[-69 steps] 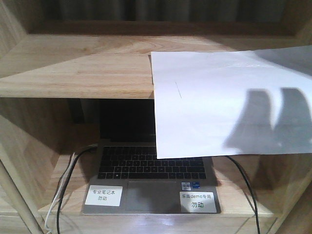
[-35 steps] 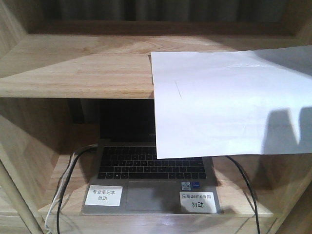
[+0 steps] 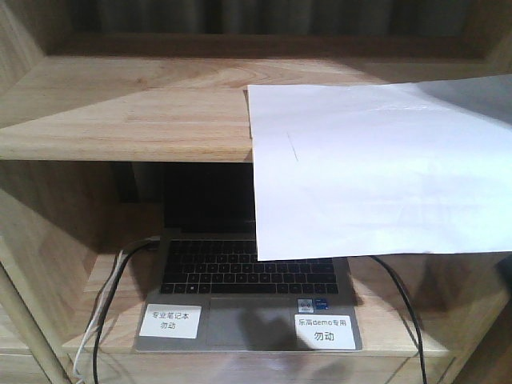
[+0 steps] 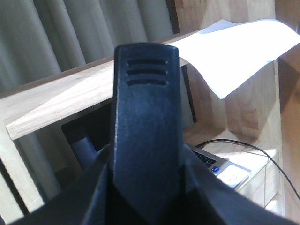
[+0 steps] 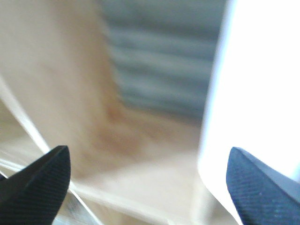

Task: Grab stapler and paper to desk for stapling
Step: 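Reach the right gripper to the hanging white paper edge and pinch it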

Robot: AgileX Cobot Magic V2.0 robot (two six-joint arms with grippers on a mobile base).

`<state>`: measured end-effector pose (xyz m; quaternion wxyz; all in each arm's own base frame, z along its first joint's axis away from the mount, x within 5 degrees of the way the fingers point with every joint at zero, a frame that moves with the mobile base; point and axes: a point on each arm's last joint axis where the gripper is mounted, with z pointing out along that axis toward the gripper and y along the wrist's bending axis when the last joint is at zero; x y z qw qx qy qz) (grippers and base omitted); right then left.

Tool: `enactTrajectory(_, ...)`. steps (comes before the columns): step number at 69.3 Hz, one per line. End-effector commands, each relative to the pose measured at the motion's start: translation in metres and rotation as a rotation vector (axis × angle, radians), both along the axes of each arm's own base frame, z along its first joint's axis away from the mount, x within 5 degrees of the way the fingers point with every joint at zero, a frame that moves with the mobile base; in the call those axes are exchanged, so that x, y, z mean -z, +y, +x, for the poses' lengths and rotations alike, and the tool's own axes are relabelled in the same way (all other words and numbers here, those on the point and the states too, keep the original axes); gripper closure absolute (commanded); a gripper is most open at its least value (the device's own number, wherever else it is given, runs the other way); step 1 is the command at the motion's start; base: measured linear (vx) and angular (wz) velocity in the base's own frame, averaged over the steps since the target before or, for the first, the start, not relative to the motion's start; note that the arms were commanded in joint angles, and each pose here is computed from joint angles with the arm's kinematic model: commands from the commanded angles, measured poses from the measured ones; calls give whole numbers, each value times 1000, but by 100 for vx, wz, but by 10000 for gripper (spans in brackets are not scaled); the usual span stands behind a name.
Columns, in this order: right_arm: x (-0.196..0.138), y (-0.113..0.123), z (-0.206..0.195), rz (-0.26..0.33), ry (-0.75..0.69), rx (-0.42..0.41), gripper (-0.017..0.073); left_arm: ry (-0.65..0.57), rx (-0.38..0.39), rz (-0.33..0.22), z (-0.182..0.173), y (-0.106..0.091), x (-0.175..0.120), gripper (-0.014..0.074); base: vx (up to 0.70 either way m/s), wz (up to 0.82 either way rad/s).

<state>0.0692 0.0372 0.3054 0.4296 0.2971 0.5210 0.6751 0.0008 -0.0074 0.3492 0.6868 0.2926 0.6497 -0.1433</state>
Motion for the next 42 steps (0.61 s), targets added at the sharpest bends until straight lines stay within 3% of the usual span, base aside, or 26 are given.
enactTrajectory(1,0,4,-2,17,-33,-55,-62,-110,-1,-89,-1,2,-19,600,0,0)
enactTrajectory(16,31,8,2,-50,14,-62,-52,-110,-1,-89,-1,2,-19,600,0,0)
enactTrajectory(24,38,9,7,-54,-29,-43,-49,-110,-1,-89,-1,2,-19,600,0,0)
enactTrajectory(42,38,8,26,-121,-240,131,-39,-110,-1,-89,-1,2,-19,600,0,0)
